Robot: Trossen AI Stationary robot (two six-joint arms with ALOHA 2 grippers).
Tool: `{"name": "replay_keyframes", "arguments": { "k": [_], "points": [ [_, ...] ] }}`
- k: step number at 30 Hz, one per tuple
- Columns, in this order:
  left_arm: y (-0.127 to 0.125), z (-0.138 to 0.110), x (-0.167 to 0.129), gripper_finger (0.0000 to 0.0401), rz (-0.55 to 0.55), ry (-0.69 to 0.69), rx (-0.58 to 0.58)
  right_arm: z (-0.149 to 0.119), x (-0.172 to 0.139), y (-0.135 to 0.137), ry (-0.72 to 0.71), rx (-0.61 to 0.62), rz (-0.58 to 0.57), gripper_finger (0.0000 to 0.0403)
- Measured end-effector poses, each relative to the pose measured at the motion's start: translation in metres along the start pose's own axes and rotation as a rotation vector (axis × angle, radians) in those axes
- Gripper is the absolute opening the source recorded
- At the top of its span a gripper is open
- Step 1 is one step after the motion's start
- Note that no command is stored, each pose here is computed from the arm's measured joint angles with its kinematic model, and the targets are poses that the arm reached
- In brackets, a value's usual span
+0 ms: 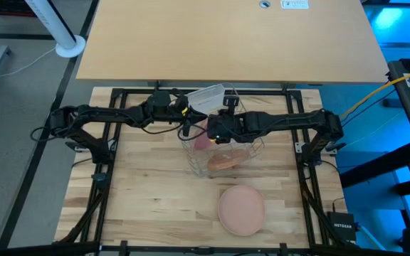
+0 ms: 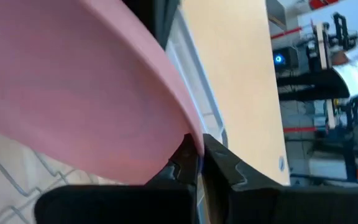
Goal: Sort dishes
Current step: Put the light pink plate in the dish rack
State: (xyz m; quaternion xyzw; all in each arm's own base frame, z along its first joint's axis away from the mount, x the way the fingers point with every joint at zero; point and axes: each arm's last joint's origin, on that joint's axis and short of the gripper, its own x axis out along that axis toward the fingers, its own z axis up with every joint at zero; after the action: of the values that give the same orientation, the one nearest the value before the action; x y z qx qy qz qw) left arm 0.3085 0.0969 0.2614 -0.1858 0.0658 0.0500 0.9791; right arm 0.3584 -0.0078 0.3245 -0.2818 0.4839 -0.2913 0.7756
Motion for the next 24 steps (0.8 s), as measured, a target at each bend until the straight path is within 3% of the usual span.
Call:
{"name": "replay_keyframes", "arguments": {
  "k": [7,17,24],
  "points": [
    [0.0,0.0,0.0,0.0001,0.0,0.003,0.017,-0.003,-0.008,0.0,0.035,0.103,0.02,0.0006],
    [-0.005,-0.002,0.001,0.0001,-0.024,0.012,0.019,-0.009,-0.026,0.017,0.056,0.132,0.053,0.0006],
    [-0.012,-0.005,0.003,0.0001,-0.047,0.019,0.034,-0.009,-0.026,0.015,0.057,0.196,0.007,0.0006]
  ]
}}
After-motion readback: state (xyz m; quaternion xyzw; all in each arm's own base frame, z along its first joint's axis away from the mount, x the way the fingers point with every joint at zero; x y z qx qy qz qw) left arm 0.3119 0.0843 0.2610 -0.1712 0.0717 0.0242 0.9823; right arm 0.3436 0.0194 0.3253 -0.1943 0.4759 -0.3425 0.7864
